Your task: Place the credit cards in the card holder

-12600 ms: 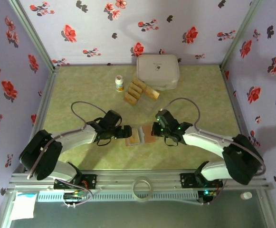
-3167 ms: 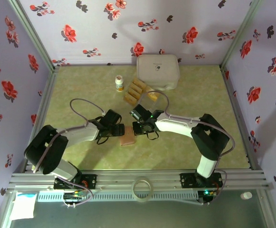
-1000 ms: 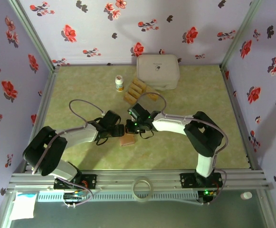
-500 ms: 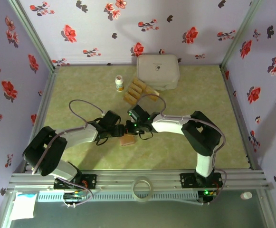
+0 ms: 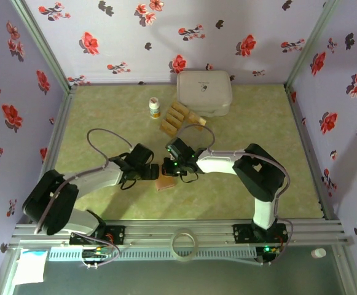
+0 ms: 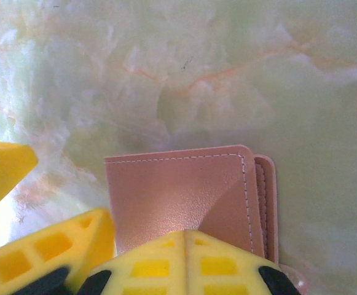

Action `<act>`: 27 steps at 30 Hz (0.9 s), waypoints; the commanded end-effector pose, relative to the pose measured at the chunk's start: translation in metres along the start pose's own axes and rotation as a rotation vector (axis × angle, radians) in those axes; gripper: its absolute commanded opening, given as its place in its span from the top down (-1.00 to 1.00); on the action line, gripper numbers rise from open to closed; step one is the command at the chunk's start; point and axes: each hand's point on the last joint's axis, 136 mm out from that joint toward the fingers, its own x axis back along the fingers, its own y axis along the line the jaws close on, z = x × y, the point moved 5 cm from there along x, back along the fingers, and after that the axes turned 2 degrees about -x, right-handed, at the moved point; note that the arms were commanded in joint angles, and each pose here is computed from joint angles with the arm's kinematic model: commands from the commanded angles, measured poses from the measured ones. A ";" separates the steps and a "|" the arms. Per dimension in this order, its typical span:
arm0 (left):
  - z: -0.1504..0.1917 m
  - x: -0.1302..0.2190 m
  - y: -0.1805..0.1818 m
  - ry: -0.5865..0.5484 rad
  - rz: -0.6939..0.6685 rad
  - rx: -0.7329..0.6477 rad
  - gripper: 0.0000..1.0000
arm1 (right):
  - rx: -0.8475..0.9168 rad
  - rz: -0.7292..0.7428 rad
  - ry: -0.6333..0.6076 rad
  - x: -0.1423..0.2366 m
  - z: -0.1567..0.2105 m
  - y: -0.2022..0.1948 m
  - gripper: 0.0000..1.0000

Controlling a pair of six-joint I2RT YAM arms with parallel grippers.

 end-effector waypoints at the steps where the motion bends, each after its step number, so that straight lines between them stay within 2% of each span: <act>1: -0.003 0.018 -0.002 0.009 0.027 -0.038 -0.83 | 0.001 0.019 0.006 0.004 -0.002 0.003 1.00; 8: 0.014 0.018 -0.008 0.020 0.053 -0.057 -0.83 | 0.010 0.027 -0.021 0.018 -0.011 0.007 1.00; 13: 0.027 0.005 -0.005 0.045 0.042 -0.064 -0.83 | 0.015 0.045 -0.061 0.035 -0.020 0.008 0.84; 19: 0.041 -0.011 0.002 0.091 -0.007 -0.075 -0.81 | 0.044 0.093 -0.096 0.057 -0.029 0.008 0.47; 27: 0.047 -0.014 0.005 0.099 -0.038 -0.093 -0.81 | 0.121 0.219 -0.051 0.066 -0.028 0.003 0.35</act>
